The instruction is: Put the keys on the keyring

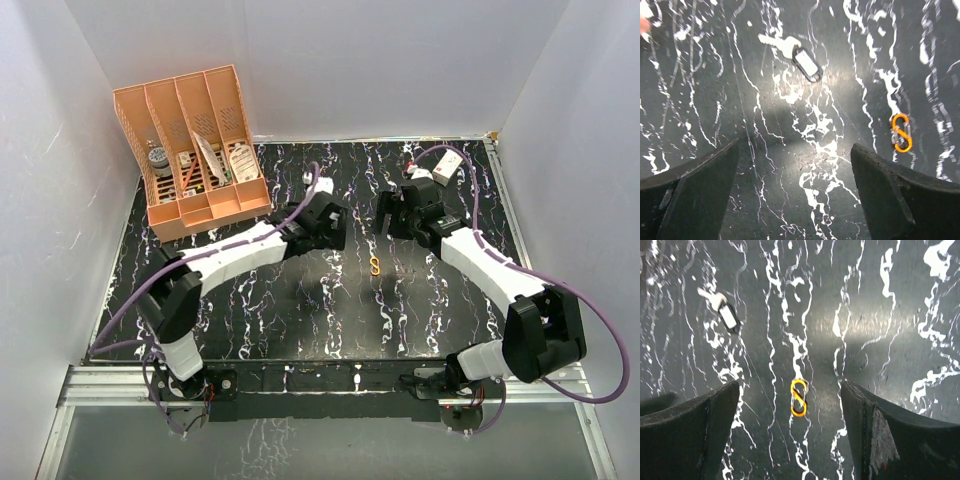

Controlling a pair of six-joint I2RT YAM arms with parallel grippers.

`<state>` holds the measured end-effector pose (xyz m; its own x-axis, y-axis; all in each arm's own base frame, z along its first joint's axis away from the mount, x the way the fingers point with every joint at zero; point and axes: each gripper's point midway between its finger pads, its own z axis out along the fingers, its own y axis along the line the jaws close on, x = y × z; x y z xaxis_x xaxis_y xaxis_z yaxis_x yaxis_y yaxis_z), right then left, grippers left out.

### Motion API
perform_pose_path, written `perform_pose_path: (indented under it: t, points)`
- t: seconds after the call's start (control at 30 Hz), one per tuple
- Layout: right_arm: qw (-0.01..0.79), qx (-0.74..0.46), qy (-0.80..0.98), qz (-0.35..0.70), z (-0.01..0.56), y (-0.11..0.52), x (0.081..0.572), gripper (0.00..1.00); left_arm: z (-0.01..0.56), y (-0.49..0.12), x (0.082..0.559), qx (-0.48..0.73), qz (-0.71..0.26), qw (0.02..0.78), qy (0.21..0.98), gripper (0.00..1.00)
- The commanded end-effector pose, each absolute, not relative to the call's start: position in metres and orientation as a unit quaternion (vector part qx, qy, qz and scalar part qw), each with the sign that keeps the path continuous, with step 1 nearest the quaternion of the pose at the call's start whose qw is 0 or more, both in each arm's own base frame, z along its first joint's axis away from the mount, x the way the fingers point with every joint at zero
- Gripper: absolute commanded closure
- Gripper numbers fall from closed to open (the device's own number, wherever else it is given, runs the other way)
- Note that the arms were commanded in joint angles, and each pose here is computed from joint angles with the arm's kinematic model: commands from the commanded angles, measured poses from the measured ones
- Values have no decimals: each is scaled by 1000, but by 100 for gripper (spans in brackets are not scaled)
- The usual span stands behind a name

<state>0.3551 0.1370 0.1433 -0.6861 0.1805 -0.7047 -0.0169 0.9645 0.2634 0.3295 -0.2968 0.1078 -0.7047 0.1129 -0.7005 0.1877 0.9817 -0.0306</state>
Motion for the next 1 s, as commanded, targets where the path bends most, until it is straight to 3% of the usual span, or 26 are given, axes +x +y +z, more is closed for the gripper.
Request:
perform_pose_path:
  t: [0.0,0.1,0.97]
  points:
    - [380,45,914,136,138,146,343,19,163,-276,345,46,-98,421,901,5]
    - [368,42,919,135,131,150,337,19,169,-262,347,33,-113,423,898,1]
    - [285,15,949,132,55,181,311,20,168,-229,341,13,-104,427,898,1]
